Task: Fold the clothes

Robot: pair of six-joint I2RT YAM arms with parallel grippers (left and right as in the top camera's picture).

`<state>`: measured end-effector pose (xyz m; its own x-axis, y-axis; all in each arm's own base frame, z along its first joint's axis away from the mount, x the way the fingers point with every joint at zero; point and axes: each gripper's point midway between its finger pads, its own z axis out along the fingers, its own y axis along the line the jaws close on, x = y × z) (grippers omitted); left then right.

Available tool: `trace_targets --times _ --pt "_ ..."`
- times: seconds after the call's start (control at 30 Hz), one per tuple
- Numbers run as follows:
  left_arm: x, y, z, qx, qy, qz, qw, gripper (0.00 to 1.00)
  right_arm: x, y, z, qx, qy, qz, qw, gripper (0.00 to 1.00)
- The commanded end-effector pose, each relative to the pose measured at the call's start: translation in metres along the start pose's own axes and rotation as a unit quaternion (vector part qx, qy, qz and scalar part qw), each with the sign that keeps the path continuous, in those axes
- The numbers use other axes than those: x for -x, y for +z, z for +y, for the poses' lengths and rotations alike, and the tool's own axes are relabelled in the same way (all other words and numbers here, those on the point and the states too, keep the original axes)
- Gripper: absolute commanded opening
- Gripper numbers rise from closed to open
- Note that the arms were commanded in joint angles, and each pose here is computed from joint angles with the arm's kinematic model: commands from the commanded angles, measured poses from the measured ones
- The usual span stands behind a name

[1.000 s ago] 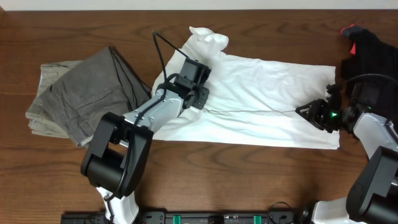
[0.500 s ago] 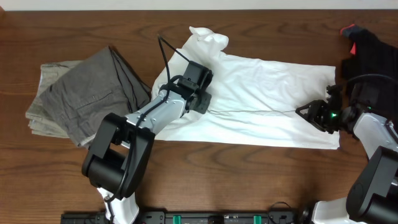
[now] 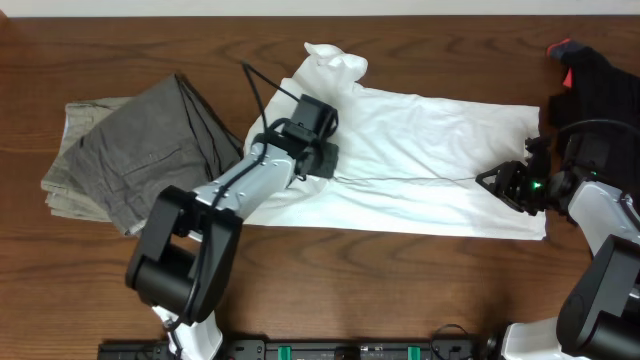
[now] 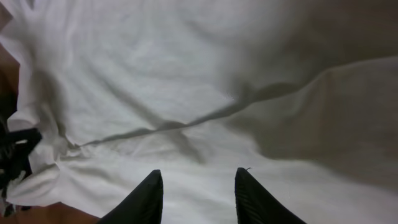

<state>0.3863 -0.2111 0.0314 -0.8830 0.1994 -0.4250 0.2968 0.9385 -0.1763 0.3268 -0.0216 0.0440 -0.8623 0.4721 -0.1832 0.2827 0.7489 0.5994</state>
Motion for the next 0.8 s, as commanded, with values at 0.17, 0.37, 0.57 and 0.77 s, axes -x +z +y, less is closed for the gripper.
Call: trace_targets --times 0.17,0.37,0.57,0.77 --pt "0.019 -0.003 0.015 0.02 -0.033 -0.027 0.999 0.53 0.002 -0.002 0.005 0.002 -0.016 -0.004 1.0 0.36" --pt "0.016 0.014 0.009 -0.003 -0.032 -0.021 0.999 0.56 0.001 -0.002 0.005 0.002 -0.015 -0.002 1.0 0.35" --pt "0.019 0.015 0.006 -0.013 -0.031 -0.026 0.999 0.42 0.0 -0.002 0.005 0.002 -0.014 -0.001 1.0 0.34" --pt "0.02 0.017 0.004 -0.017 -0.029 -0.028 0.999 0.22 0.0 -0.002 0.005 0.002 -0.013 0.0 1.0 0.33"
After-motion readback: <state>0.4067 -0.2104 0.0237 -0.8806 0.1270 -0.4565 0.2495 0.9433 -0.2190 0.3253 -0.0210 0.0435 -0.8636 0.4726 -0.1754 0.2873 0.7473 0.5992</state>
